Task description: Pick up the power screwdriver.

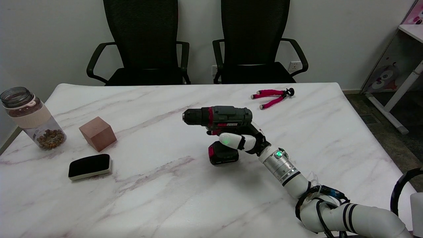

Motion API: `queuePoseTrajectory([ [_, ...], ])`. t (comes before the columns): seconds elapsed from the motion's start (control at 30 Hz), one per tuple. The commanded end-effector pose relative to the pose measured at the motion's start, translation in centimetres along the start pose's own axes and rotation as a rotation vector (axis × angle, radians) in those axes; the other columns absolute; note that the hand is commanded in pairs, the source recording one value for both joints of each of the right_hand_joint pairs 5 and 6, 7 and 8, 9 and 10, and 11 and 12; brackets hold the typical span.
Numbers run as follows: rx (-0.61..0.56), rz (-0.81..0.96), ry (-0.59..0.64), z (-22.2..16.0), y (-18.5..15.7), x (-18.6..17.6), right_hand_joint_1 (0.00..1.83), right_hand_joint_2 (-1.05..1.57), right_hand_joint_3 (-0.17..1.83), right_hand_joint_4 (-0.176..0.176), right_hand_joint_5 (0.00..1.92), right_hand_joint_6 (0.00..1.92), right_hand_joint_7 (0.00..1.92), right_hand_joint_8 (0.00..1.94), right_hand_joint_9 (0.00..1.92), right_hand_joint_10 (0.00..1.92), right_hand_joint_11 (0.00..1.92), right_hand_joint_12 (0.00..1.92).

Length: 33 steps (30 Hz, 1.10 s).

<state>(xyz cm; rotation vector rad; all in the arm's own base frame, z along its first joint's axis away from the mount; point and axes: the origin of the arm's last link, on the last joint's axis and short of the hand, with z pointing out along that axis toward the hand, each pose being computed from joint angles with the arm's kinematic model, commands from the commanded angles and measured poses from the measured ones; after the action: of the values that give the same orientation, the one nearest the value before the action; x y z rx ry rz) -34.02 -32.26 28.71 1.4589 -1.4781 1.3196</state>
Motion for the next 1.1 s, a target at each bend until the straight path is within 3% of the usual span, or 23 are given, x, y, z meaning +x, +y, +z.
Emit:
queuePoseTrajectory([
  [0.03, 0.001, 0.0, 0.027, -0.1, 0.2, 0.4, 1.09, 0.42, 0.64, 0.031, 0.84, 0.84, 0.84, 0.84, 0.63, 0.63, 0.84, 0.84],
  [0.47, -0.004, -0.012, 0.043, 0.4, 0.0, 1.1, 1.11, 0.68, 0.65, 0.002, 0.96, 0.96, 0.96, 0.96, 1.13, 1.13, 1.02, 1.02],
  [0.73, -0.009, -0.016, 0.051, 0.6, 0.0, 1.4, 1.1, 0.83, 0.79, 0.0, 1.1, 1.1, 1.1, 1.1, 1.52, 1.52, 1.25, 1.25],
  [0.97, -0.014, -0.013, 0.055, 0.7, 0.0, 1.5, 1.04, 1.16, 0.78, 0.034, 1.59, 1.59, 1.59, 1.59, 1.91, 1.91, 1.59, 1.59],
  [1.0, -0.012, -0.009, 0.059, 0.7, 0.0, 1.5, 1.02, 1.22, 0.75, 0.176, 1.76, 1.76, 1.76, 1.76, 1.92, 1.92, 1.63, 1.63],
  [1.1, -0.011, 0.002, 0.068, 0.8, 0.0, 1.5, 1.01, 1.26, 0.73, 0.176, 1.9, 1.9, 1.9, 1.9, 1.92, 1.92, 1.7, 1.7],
])
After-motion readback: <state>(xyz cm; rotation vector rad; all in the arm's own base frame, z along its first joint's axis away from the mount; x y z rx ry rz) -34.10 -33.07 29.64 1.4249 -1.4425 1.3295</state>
